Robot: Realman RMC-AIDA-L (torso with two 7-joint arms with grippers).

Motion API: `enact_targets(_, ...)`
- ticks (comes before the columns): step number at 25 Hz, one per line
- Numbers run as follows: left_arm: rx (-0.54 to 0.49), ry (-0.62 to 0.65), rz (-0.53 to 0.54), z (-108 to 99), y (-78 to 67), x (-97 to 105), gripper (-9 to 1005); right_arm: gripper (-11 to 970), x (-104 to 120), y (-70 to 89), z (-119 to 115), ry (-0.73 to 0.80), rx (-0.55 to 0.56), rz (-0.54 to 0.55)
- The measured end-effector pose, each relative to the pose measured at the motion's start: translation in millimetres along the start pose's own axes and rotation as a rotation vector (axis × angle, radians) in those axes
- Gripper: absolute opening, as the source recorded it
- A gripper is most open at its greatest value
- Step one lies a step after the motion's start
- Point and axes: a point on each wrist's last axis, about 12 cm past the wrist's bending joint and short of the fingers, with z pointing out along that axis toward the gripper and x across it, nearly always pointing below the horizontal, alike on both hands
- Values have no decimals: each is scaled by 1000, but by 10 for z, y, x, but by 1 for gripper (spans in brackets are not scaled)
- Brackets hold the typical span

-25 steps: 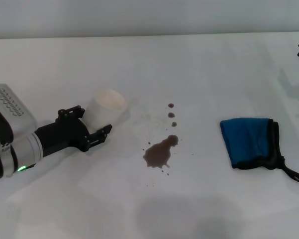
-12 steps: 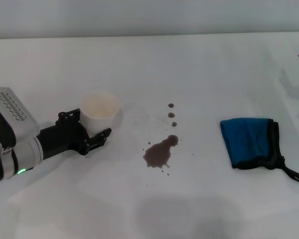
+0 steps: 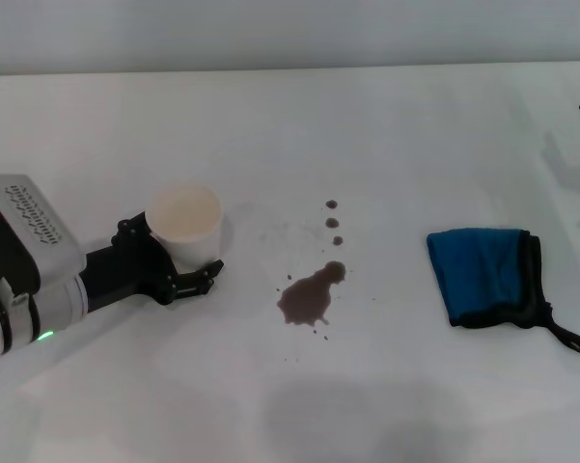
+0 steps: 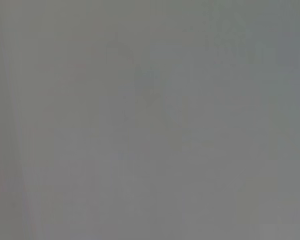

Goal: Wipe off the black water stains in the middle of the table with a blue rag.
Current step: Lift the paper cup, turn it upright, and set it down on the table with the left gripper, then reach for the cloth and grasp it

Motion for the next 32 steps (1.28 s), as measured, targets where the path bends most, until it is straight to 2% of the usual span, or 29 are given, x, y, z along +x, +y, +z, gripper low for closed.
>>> enact_targets(9, -35, -3, 3, -45, -10, 64, 898, 843, 4, -1, -2, 2, 2, 1)
enact_targets(14, -65, -12, -6, -98, -34, 128, 890, 842, -5, 0, 12, 0, 1, -1)
enact_targets(22, -75, -37, -51, -154, -151, 213, 887, 841, -10, -2, 16, -2, 1, -2)
enact_targets(28, -118, -115, -126, -345, -212, 310, 891, 841, -14, -9, 14, -3, 1, -4)
enact_targets(32, -181, -176, -172, -549, -218, 399, 891, 840, -18, -11, 9, -7, 0, -4)
